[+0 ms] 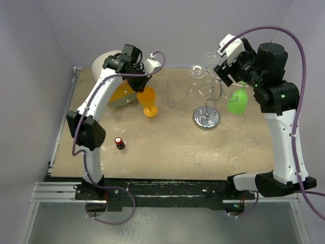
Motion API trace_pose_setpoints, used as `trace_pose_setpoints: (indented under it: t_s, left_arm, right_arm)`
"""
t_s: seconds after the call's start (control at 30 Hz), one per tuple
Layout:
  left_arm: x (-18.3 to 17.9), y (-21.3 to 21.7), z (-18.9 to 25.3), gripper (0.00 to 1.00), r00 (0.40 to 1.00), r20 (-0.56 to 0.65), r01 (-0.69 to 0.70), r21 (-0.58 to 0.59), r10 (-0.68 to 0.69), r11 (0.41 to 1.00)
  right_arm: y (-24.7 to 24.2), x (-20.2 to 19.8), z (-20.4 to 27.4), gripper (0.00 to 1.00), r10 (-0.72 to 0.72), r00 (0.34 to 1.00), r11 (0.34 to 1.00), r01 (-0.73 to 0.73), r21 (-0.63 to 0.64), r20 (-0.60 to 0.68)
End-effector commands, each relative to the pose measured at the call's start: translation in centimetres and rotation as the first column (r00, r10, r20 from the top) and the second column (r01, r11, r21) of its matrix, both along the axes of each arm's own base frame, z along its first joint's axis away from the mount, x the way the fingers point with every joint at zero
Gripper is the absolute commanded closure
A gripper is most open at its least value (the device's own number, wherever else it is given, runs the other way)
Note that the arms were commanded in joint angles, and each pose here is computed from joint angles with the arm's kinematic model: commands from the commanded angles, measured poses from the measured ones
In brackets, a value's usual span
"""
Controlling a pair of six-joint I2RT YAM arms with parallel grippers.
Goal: Place the wine glass upside down on the wine glass rack
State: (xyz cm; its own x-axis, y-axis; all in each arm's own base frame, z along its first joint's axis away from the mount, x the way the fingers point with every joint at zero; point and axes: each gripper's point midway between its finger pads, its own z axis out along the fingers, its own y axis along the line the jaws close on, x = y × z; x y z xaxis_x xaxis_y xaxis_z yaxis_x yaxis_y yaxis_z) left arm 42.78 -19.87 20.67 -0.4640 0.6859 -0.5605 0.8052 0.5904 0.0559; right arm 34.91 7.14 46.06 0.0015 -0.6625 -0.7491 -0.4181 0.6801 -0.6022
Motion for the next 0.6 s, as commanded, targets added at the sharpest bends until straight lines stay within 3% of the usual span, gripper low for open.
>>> trace_pose_setpoints:
  t_s: [0.0, 0.2, 0.43, 0.57]
  left_arm:
    - [-3.7, 0.4, 11.8, 1.0, 0.972, 0.23, 0.088, -0.127, -0.057, 0.988]
    - [-8.2, 0.4, 20.6, 1.0, 0.902, 0.428, 0.185, -0.25, -0.063, 0.95]
    - [-11.8, 1.0, 28.9, 1.0, 0.797, 0.603, 0.239, -0.381, 0.044, 0.893]
    - [-13.1, 0.9, 33.3, 1.0, 0.717, 0.69, 0.302, -0.438, 0.101, 0.847]
  right_arm:
    - [2.5, -1.0, 0.8, 0.15, 0.118, 0.993, 0.986, -0.118, 0.117, 0.015]
    - [6.8, -3.5, 1.1, 0.03, 0.337, 0.941, 0.906, -0.327, 0.268, 0.006]
    - [10.5, -6.1, 2.0, 0.01, 0.534, 0.846, 0.763, -0.486, 0.426, 0.01]
    - [12.2, -5.4, 1.9, 0.04, 0.594, 0.804, 0.679, -0.488, 0.548, -0.021]
